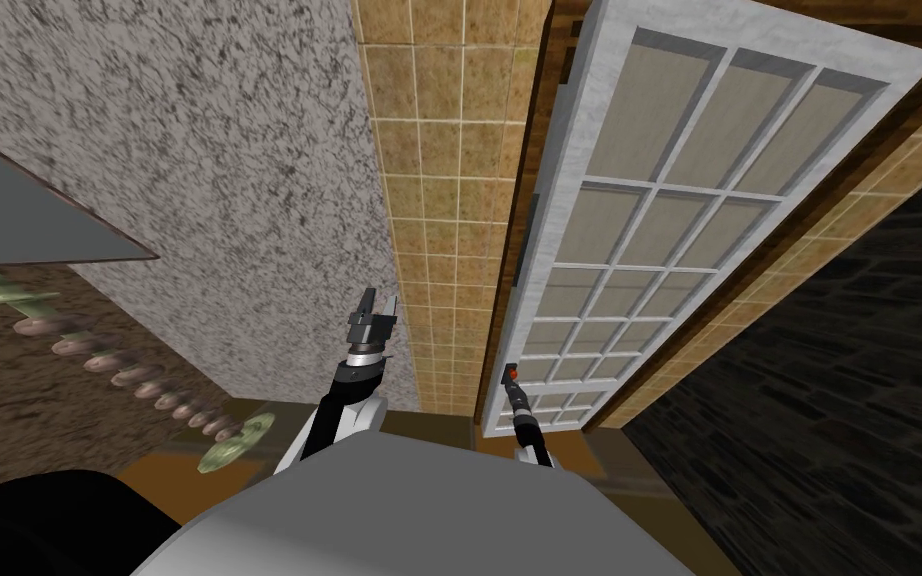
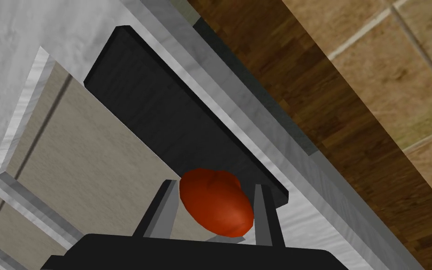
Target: Pull the door open
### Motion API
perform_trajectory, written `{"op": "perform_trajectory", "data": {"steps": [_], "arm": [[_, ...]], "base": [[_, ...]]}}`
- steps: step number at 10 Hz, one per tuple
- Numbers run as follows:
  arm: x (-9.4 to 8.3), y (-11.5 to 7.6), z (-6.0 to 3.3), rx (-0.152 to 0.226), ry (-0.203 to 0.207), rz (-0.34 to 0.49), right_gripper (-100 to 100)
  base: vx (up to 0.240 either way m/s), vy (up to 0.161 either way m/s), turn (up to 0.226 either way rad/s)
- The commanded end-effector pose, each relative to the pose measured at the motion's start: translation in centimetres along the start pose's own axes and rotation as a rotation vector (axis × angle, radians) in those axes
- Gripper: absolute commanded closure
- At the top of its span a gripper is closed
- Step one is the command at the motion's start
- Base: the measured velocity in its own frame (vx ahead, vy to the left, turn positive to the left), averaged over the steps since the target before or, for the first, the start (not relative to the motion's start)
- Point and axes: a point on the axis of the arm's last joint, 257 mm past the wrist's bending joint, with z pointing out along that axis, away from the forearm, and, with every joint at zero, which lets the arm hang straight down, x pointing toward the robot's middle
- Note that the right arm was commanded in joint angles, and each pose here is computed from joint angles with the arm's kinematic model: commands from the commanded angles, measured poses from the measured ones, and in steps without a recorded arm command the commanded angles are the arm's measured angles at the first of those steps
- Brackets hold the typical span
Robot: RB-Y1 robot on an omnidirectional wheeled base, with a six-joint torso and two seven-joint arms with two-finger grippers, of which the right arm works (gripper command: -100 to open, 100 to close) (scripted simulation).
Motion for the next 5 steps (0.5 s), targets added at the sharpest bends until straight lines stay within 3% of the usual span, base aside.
{"op": "perform_trajectory", "data": {"steps": [1,5], "arm": [[-0.07,-1.64,-0.77,0.034,0.008,0.045,100],[-0.47,-1.82,-0.80,0.033,-0.002,0.119,100]], "base": [[-0.028,-0.004,0.056],[-0.022,-0.004,0.048]]}}
